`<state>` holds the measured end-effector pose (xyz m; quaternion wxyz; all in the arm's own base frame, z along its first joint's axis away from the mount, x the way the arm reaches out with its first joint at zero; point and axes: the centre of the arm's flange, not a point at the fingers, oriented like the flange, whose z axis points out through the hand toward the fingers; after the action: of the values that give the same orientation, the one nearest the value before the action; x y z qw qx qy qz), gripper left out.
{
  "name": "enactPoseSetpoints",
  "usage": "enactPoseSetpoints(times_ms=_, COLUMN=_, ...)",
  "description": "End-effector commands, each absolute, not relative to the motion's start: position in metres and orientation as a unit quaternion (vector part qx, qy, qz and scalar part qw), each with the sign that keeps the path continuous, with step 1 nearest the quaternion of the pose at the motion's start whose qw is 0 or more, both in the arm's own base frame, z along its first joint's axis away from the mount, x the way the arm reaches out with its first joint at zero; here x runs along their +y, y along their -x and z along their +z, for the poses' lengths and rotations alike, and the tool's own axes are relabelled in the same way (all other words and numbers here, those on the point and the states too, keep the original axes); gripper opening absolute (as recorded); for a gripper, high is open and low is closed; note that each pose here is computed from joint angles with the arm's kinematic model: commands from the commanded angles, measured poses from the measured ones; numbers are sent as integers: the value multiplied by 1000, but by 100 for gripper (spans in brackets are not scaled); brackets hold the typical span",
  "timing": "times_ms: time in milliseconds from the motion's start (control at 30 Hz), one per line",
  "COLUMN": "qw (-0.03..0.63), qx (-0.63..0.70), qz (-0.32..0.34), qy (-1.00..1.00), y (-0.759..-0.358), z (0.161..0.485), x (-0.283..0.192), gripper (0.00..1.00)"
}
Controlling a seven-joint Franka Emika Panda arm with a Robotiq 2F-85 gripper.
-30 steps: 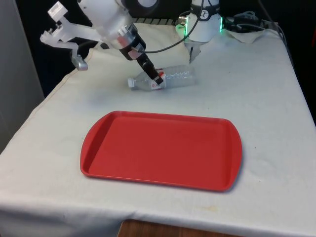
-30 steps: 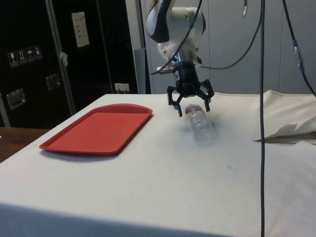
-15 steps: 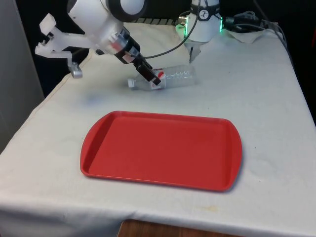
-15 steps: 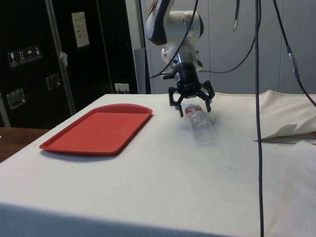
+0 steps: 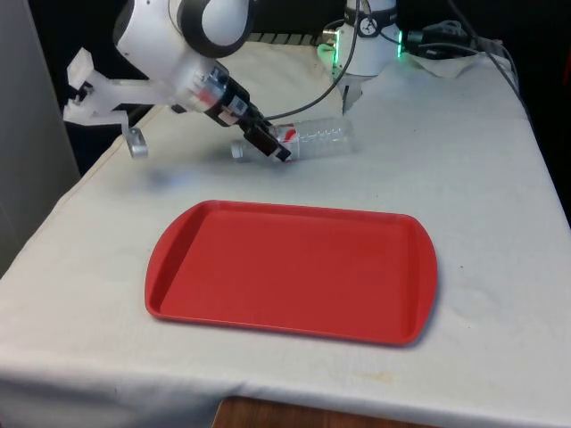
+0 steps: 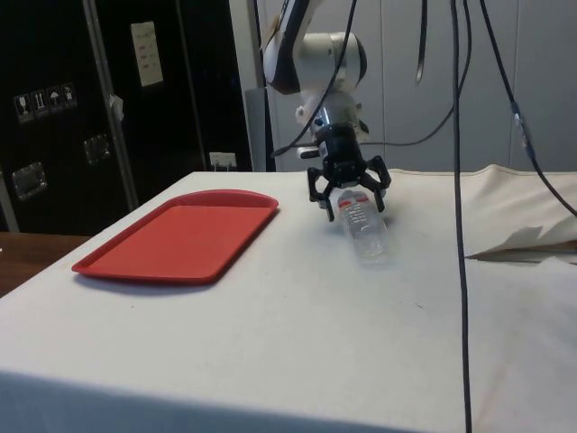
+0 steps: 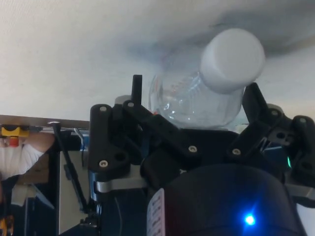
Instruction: Place the bottle upright on the tray.
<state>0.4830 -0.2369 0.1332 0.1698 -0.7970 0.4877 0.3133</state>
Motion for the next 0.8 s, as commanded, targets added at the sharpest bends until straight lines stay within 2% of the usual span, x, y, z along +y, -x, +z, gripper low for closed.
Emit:
enactPoseSetpoints(times_ms=0, qw=176, qx=487, qz=317, qy=795, y=-483, z=132, x=-237, gripper=100)
enactPoseSetpoints(times_ms=767, qw=187, qx=482, qz=328, qy=791, y=-480, z=123, x=-235, gripper=100)
